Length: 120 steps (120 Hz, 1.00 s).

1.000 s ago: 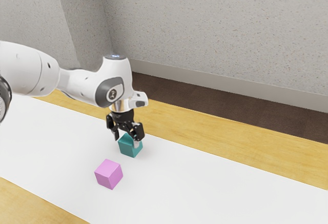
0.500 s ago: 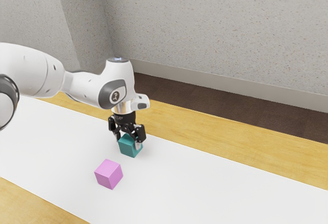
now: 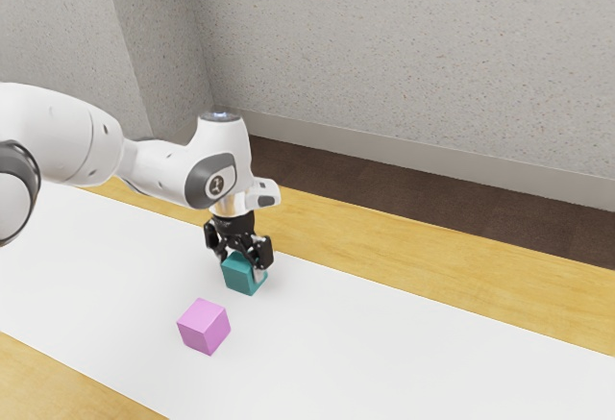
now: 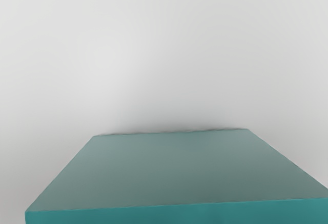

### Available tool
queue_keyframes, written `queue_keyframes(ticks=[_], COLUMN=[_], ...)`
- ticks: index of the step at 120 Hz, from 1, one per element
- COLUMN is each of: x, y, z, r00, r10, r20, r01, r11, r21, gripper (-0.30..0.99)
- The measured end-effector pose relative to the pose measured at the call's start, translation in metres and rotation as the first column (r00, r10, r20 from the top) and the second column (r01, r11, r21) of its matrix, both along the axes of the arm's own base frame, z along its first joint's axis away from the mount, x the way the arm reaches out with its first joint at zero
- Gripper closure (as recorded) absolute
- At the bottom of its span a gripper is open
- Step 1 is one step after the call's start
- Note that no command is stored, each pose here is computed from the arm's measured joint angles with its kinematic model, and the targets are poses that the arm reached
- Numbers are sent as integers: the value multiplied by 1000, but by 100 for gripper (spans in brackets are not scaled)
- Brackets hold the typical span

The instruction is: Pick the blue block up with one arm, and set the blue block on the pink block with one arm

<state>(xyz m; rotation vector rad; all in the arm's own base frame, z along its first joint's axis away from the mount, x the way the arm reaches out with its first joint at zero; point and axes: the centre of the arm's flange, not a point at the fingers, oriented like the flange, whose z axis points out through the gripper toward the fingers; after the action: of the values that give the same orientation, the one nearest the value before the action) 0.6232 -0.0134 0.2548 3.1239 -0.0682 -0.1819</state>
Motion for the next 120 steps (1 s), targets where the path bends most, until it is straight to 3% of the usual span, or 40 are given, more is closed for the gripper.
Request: queue_keyframes(ticks=[25,96,120], x=[3,4,-41], y=[-1,0,-3], z=[2,40,92], r00=[1000,998,996], r10=[0,10,4], r20=[15,70,87], r01=[0,-10,-5], r11=[1000,1000,1000], r21=[-2,-6,7], gripper=[19,29,29])
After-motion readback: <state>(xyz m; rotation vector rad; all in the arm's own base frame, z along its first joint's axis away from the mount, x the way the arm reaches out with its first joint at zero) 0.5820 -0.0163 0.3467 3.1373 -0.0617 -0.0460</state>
